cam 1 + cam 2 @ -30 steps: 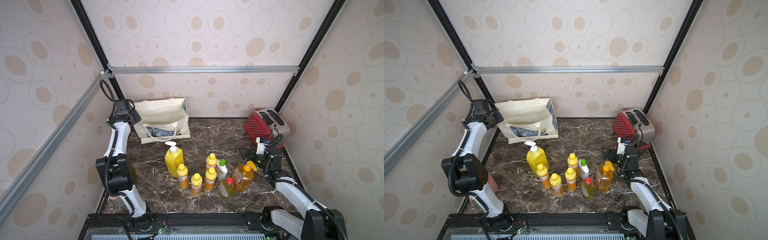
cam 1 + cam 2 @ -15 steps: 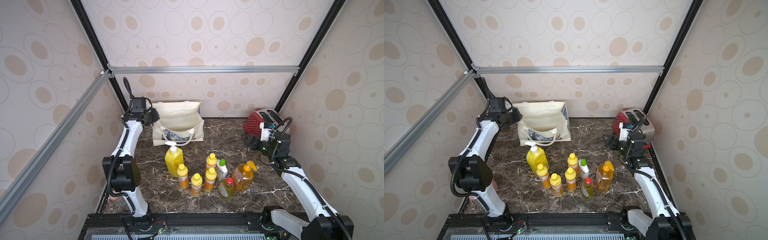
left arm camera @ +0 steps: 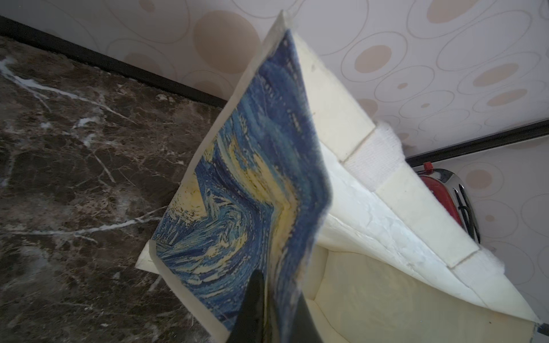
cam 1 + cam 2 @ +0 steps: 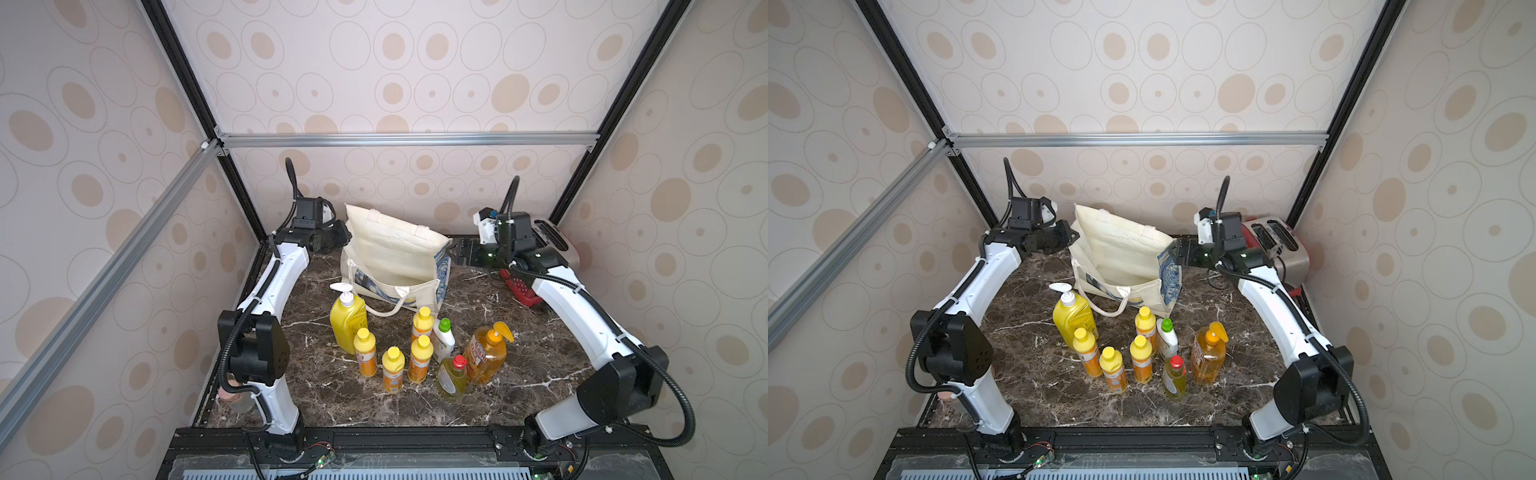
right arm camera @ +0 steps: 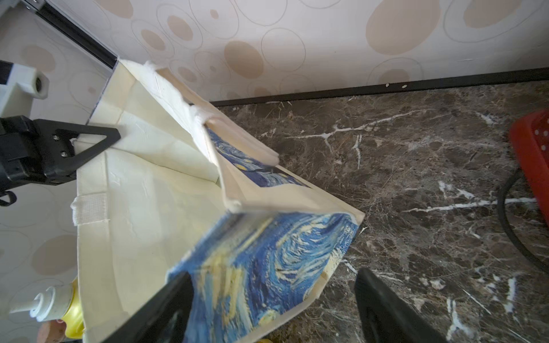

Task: Pack dish soap into the shopping bag
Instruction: Move the shopping bag to the center of the board.

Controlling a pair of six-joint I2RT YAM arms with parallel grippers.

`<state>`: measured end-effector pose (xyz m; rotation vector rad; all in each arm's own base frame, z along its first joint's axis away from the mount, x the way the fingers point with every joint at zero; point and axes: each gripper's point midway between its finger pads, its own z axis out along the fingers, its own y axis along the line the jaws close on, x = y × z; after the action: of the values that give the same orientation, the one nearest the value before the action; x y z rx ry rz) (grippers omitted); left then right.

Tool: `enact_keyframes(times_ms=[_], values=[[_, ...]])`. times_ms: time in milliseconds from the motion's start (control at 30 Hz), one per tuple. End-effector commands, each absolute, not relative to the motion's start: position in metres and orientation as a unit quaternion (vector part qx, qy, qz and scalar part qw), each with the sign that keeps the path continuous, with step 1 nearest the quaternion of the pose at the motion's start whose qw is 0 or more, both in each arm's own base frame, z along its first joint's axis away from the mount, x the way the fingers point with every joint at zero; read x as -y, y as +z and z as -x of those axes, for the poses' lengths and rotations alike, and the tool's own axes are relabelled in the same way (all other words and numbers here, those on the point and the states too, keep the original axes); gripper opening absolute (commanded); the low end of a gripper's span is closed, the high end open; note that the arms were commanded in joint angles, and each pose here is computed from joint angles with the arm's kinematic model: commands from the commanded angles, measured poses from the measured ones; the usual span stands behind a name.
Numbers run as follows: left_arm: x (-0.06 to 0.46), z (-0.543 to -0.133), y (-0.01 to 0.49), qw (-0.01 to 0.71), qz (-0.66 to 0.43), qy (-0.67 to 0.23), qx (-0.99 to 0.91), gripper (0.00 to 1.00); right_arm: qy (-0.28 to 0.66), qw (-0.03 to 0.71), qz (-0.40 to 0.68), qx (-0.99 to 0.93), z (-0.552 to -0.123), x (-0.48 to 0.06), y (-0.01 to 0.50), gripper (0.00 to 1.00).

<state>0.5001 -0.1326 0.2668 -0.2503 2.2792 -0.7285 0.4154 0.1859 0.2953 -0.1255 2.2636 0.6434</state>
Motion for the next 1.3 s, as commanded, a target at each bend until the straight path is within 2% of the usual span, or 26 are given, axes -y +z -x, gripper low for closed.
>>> enact_keyframes(times_ms=[0, 233, 333, 433, 567, 700, 833, 967, 1267], values=[[0.145, -0.497, 0.294, 0.385, 0.099, -0.308, -0.864, 0.10, 0.198, 0.348, 0.049, -0.915, -0.403, -0.188, 0.288, 0.88], [0.147, -0.494, 0.299, 0.388, 0.092, -0.314, -0.862, 0.16, 0.183, 0.332, 0.037, -0.924, -0.402, -0.201, 0.272, 0.86], [0.148, -0.490, 0.302, 0.388, 0.084, -0.318, -0.861, 0.25, 0.131, 0.317, 0.030, -0.939, -0.403, -0.191, 0.258, 0.82], [0.149, -0.485, 0.303, 0.384, 0.072, -0.313, -0.865, 0.35, 0.100, 0.320, 0.025, -0.942, -0.407, -0.181, 0.257, 0.65], [0.145, -0.475, 0.315, 0.395, 0.048, -0.296, -0.869, 0.62, 0.089, 0.322, 0.047, -0.941, -0.416, -0.184, 0.267, 0.33], [0.126, -0.470, 0.330, 0.418, 0.041, -0.234, -0.877, 0.80, 0.091, 0.319, 0.108, -0.937, -0.421, -0.195, 0.278, 0.16], [0.125, -0.474, 0.333, 0.406, 0.031, -0.217, -0.887, 0.92, 0.074, 0.317, 0.155, -0.933, -0.421, -0.194, 0.285, 0.08], [0.125, -0.485, 0.333, 0.399, 0.026, -0.206, -0.893, 0.95, 0.074, 0.315, 0.185, -0.928, -0.416, -0.191, 0.290, 0.01], [0.107, -0.486, 0.305, 0.356, 0.022, -0.118, -0.927, 0.90, 0.093, 0.300, 0.174, -0.933, -0.420, -0.179, 0.276, 0.02]])
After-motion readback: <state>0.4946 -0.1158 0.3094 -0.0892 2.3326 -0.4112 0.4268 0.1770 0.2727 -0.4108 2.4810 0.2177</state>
